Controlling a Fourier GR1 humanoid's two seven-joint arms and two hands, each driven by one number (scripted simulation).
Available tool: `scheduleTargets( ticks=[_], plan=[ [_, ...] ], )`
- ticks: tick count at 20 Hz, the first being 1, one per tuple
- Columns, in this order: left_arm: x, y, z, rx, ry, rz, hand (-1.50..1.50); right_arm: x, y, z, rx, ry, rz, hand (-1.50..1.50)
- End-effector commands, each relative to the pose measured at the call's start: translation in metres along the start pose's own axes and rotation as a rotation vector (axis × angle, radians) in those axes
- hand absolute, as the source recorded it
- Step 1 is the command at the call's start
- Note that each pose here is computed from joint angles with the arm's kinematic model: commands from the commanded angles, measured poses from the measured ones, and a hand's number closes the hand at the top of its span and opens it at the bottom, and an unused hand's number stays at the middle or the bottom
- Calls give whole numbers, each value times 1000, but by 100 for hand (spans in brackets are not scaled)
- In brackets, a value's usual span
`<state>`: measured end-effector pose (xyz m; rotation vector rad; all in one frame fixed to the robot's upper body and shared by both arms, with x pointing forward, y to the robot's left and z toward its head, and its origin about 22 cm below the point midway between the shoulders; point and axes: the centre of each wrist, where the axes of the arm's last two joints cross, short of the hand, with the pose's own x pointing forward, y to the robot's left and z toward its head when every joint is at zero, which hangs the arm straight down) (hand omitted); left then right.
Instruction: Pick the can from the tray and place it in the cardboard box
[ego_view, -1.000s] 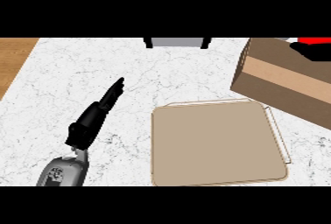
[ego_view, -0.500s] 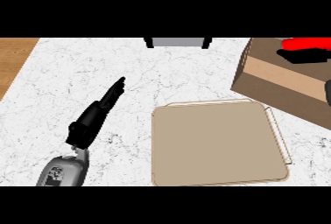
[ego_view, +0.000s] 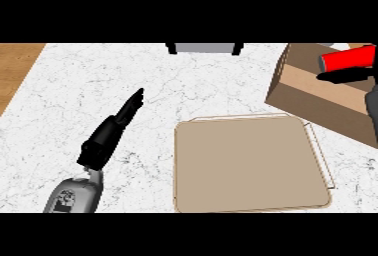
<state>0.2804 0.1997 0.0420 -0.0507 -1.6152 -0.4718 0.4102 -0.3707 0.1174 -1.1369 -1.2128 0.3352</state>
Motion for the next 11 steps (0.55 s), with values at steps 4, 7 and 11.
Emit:
scheduleTargets(
  ticks=[4,7,11],
  plan=[
    [1,13,9,2,-2,-22,0,-28,-15,-5,-197,-39,-329,-150],
    [-7,11,3,15,11,12,0,-44,-13,1,-276,-42,-489,-150],
    [-2,5,1,28,7,-6,0,-75,-40,0,-317,-42,-682,-150]
  ],
)
